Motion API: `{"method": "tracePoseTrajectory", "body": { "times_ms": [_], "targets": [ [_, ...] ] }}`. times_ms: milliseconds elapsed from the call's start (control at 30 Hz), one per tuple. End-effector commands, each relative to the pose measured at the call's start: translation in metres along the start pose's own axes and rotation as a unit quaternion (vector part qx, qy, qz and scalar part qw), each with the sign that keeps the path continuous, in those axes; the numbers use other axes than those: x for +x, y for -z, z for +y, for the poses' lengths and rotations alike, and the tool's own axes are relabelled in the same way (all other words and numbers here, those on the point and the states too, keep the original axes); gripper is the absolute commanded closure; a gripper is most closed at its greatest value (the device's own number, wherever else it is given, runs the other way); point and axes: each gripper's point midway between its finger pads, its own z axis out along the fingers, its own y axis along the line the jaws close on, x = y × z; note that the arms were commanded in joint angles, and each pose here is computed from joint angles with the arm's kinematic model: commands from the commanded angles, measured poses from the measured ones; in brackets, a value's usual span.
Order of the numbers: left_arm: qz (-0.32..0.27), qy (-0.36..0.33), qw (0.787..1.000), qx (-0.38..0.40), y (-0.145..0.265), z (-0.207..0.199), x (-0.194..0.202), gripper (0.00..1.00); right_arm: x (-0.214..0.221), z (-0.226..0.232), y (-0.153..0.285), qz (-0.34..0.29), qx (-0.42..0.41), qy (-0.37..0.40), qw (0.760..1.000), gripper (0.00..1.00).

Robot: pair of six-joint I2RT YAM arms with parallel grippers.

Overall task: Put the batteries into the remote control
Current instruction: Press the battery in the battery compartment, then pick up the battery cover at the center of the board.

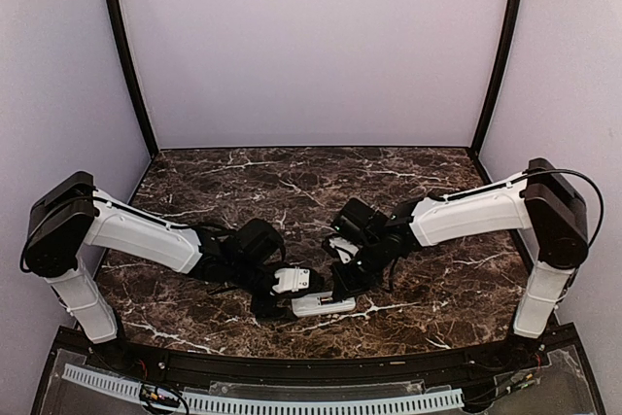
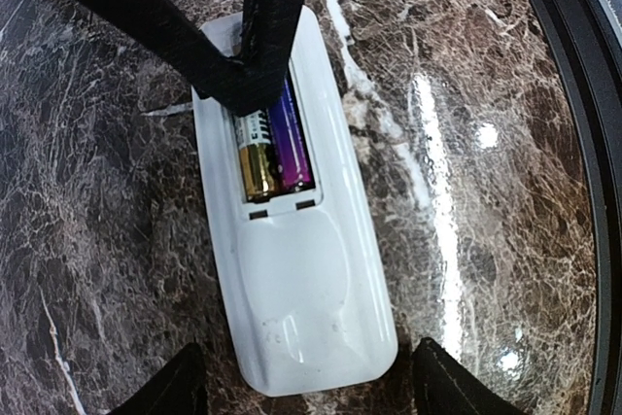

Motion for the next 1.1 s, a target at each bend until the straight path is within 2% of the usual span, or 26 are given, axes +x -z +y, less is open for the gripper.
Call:
{"method": "tracePoseTrajectory", "body": {
  "times_ms": [0, 167, 433, 567, 733, 800, 967, 1067],
  "targets": [
    [0.001, -0.008, 1.000, 0.001, 0.006, -0.005, 0.001, 0.28, 0.014, -0.023, -0.015, 0.022, 0.029, -0.009, 0.999, 1.00],
    [0.001, -0.008, 1.000, 0.000, 0.007, -0.004, 0.000, 0.28, 0.009, -0.013, -0.005, 0.017, 0.019, -0.002, 1.000, 1.00],
    [-0.008, -0.015, 1.000, -0.014, 0.017, -0.001, -0.006, 0.28, -0.021, 0.024, 0.037, -0.036, -0.025, 0.030, 0.999, 1.00],
    [-0.019, -0.014, 1.000, -0.016, 0.028, -0.002, -0.014, 0.28, -0.031, 0.020, 0.052, -0.057, -0.025, 0.022, 0.998, 1.00],
    [-0.051, -0.005, 0.999, -0.013, 0.051, -0.004, -0.036, 0.27, -0.055, -0.010, 0.085, -0.110, 0.016, 0.008, 0.994, 0.99],
    [-0.066, 0.004, 0.997, -0.026, 0.063, 0.001, -0.046, 0.26, -0.063, -0.023, 0.101, -0.130, 0.032, 0.003, 0.991, 0.84],
    [-0.084, 0.056, 0.992, -0.080, 0.095, 0.020, -0.066, 0.24, -0.079, -0.052, 0.135, -0.173, 0.075, 0.001, 0.982, 0.61],
    [-0.100, 0.120, 0.981, -0.113, 0.118, 0.032, -0.072, 0.18, -0.090, -0.067, 0.159, -0.203, 0.094, 0.001, 0.975, 0.51]
  ]
}}
